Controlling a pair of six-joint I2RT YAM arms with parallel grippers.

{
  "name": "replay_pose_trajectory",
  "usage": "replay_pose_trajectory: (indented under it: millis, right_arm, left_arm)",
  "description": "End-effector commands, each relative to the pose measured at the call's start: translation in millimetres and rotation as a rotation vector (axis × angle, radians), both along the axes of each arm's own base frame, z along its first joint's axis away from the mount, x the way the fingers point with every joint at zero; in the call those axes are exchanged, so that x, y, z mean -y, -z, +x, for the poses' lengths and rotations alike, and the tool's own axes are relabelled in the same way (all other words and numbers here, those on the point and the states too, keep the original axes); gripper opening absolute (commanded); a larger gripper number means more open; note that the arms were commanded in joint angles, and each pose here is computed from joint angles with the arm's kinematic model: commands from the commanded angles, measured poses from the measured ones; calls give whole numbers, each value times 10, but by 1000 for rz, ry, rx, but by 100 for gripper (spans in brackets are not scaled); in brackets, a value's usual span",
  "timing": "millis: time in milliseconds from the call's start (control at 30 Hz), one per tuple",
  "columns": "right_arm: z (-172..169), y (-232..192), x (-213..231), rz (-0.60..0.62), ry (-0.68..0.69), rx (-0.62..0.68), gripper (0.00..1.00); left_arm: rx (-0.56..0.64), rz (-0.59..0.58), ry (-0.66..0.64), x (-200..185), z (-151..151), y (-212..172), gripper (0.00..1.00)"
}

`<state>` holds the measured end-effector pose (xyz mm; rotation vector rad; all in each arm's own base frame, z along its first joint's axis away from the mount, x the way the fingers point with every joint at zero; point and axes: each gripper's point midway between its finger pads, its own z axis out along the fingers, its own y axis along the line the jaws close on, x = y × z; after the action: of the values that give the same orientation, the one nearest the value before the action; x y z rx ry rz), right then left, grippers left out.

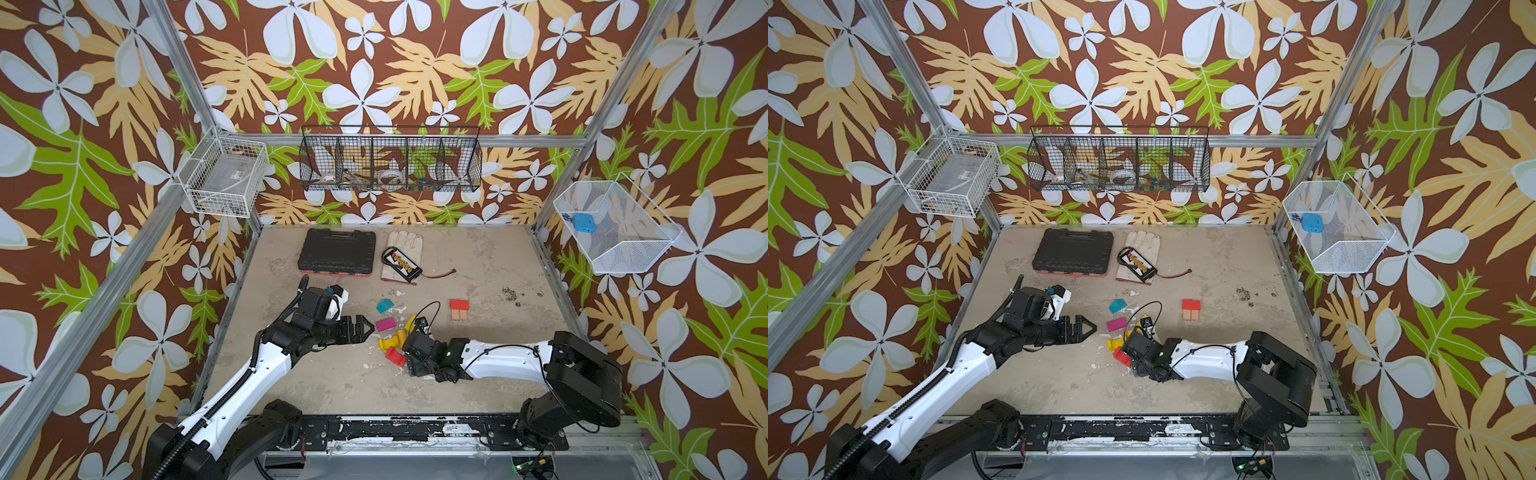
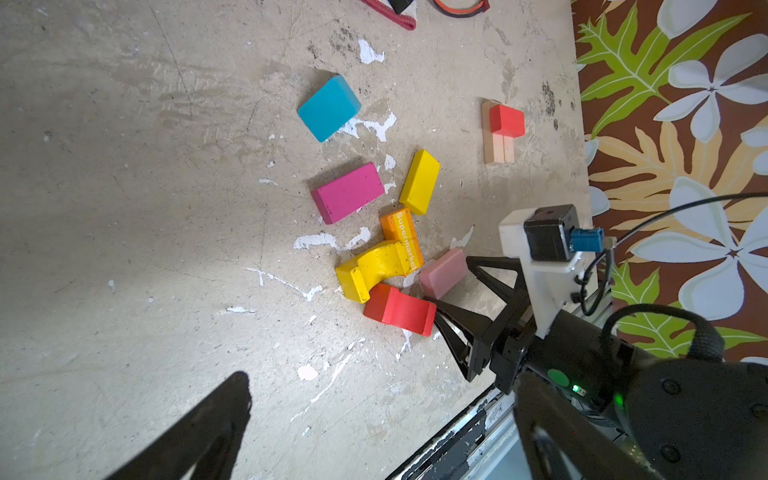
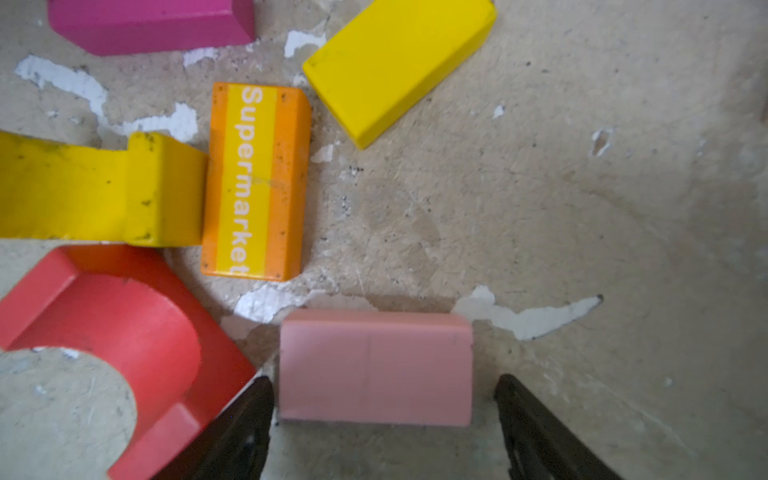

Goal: Build the wood block tower
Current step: 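Lower the right gripper around the pink block and close on it, then lift the pink block with the right gripper and carry it over the tower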

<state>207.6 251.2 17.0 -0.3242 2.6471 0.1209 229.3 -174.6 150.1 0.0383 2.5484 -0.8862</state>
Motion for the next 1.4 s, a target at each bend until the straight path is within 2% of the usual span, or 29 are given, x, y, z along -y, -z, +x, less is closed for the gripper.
replay_pose_trajectory:
  millis: [0,567,700,1067,1367]
  right_arm:
    - [-29,52,11,-16,0,-25,83]
    - [-15,117,60,-65,22,-33,56]
    - [-13,83,79,-62,30,-29,53]
    - [121,-222,359,-13,117,15,43]
    - [371,-707,870,82,283,116,41]
  left_arm:
    - [15,-3,2,5,17,-20,100]
    - [14,-2,-1,2,19,-19,100]
    - [14,-2,-1,1,16,-18,100]
    - [19,-3,-1,0,15,-28,100]
    - [18,-3,-2,-2,16,-27,100]
